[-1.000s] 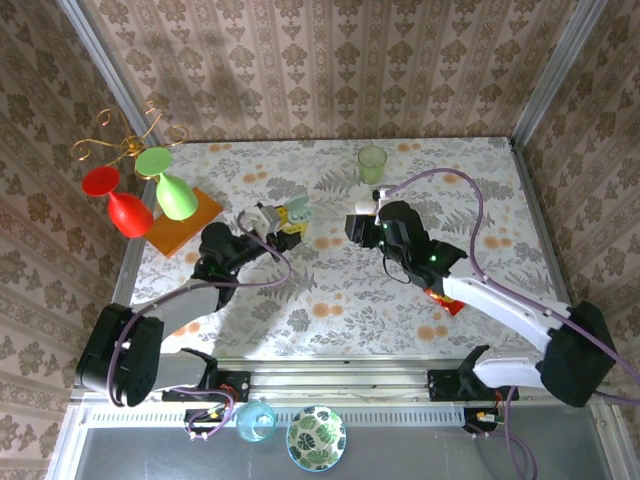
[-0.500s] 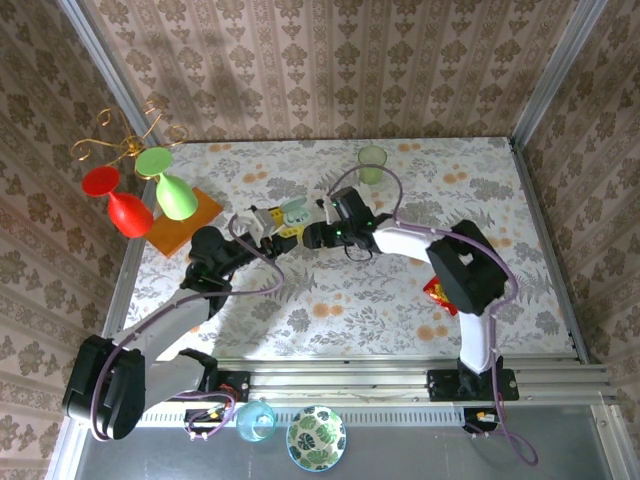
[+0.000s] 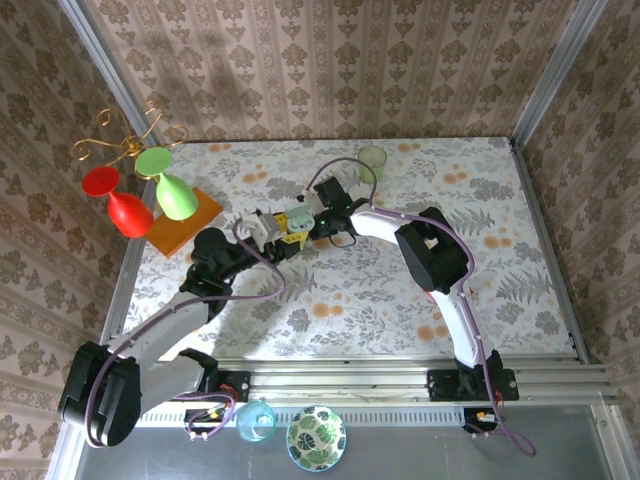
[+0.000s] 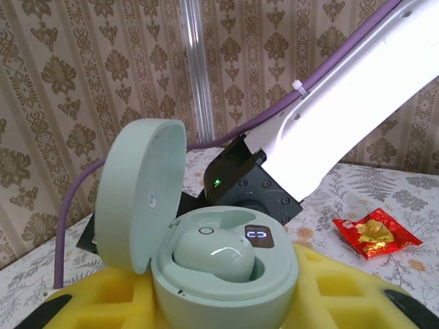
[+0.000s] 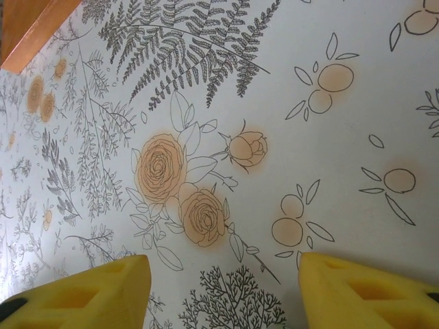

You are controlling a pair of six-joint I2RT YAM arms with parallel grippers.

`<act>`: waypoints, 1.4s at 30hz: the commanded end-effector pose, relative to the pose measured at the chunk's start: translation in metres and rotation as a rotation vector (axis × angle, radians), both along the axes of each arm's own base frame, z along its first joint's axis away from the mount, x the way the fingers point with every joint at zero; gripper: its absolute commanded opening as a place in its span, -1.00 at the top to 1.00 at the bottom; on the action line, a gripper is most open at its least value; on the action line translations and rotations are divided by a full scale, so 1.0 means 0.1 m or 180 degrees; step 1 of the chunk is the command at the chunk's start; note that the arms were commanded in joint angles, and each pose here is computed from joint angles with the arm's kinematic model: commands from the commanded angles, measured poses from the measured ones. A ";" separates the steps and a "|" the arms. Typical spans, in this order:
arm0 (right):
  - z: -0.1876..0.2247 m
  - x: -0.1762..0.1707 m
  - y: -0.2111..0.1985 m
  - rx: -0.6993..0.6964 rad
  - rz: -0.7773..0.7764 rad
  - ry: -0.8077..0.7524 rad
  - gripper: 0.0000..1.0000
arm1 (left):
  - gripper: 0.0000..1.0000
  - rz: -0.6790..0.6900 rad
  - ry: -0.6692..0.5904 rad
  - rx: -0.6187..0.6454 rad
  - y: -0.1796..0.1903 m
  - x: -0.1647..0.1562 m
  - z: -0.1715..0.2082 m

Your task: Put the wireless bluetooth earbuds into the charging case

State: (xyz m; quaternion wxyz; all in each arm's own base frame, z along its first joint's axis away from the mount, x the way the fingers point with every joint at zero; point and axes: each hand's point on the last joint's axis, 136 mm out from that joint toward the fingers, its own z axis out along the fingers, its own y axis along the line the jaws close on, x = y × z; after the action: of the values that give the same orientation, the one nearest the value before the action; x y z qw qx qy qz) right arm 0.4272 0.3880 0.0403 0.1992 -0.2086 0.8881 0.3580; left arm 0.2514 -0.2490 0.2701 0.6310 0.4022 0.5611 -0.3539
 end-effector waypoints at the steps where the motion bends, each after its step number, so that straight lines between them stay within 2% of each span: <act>1: -0.12 -0.18 -0.06 -0.0082 0.0182 0.0173 -0.12 | 0.67 0.0001 -0.0128 0.0011 0.02 -0.03 0.05; 7: -0.08 -0.34 -0.19 -0.0125 0.0215 0.0186 0.04 | 0.66 0.0000 -0.0122 0.0004 0.01 -0.02 0.04; 11: -0.12 -0.39 -0.23 -0.0138 0.0185 0.0204 0.23 | 0.66 -0.0007 -0.0112 0.0002 0.00 -0.01 0.02; 16: -0.14 -0.44 -0.29 -0.0163 0.0165 0.0202 0.26 | 0.66 -0.0022 -0.0101 -0.0014 -0.01 0.00 0.02; 35: -0.25 -0.49 -0.37 -0.0344 0.0155 0.0186 0.66 | 0.66 -0.0008 -0.0064 -0.0001 -0.03 0.04 -0.01; 38: -0.20 -0.48 -0.37 -0.0396 0.0114 0.0113 0.77 | 0.66 -0.0003 -0.0060 -0.0003 -0.03 0.05 -0.02; 42: -0.08 -0.45 -0.45 -0.0428 -0.0047 -0.0037 0.77 | 0.66 -0.0004 -0.0063 -0.0002 -0.03 0.05 -0.03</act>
State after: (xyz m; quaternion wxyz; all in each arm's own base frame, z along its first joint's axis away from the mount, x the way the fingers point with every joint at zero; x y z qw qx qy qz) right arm 0.3867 0.3553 0.0281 0.1837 -0.2260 0.8993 0.3262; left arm 0.2566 -0.2520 0.2602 0.6233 0.4037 0.5688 -0.3536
